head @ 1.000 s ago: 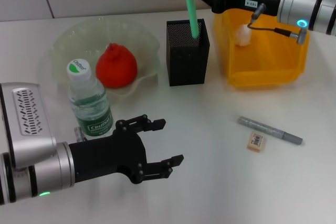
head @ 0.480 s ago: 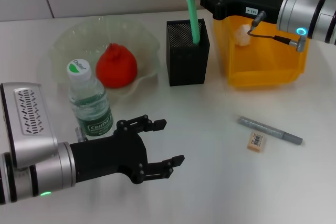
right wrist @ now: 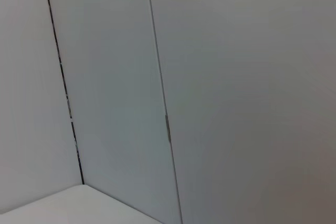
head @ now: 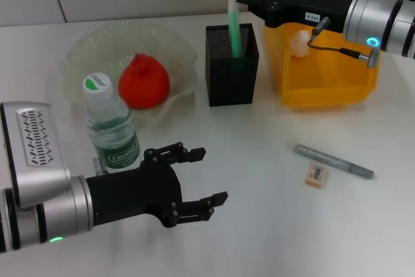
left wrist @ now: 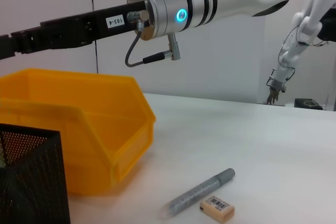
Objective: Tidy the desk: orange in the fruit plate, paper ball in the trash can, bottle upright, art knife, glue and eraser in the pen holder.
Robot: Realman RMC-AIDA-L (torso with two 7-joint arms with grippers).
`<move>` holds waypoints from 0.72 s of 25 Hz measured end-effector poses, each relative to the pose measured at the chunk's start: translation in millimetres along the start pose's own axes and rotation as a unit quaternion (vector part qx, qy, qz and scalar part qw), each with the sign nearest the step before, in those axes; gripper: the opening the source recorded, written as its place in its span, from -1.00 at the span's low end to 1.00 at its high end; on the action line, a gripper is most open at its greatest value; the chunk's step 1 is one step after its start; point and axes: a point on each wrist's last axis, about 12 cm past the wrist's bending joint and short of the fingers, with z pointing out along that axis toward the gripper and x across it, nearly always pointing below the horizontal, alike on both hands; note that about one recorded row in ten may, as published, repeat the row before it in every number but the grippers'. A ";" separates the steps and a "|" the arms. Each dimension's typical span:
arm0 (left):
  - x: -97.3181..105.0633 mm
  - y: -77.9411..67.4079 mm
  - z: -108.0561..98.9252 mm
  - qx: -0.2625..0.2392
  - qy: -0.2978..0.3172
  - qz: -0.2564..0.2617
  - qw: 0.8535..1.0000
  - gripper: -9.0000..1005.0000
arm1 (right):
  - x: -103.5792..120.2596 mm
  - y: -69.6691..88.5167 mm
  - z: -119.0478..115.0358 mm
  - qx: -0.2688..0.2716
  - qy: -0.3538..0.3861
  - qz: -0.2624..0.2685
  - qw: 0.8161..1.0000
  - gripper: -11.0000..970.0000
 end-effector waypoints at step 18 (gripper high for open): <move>0.4 -1.3 -1.2 0.005 -0.001 -0.002 1.000 0.60 | -15.5 -8.0 -14.0 0.011 -0.014 -0.008 1.000 0.43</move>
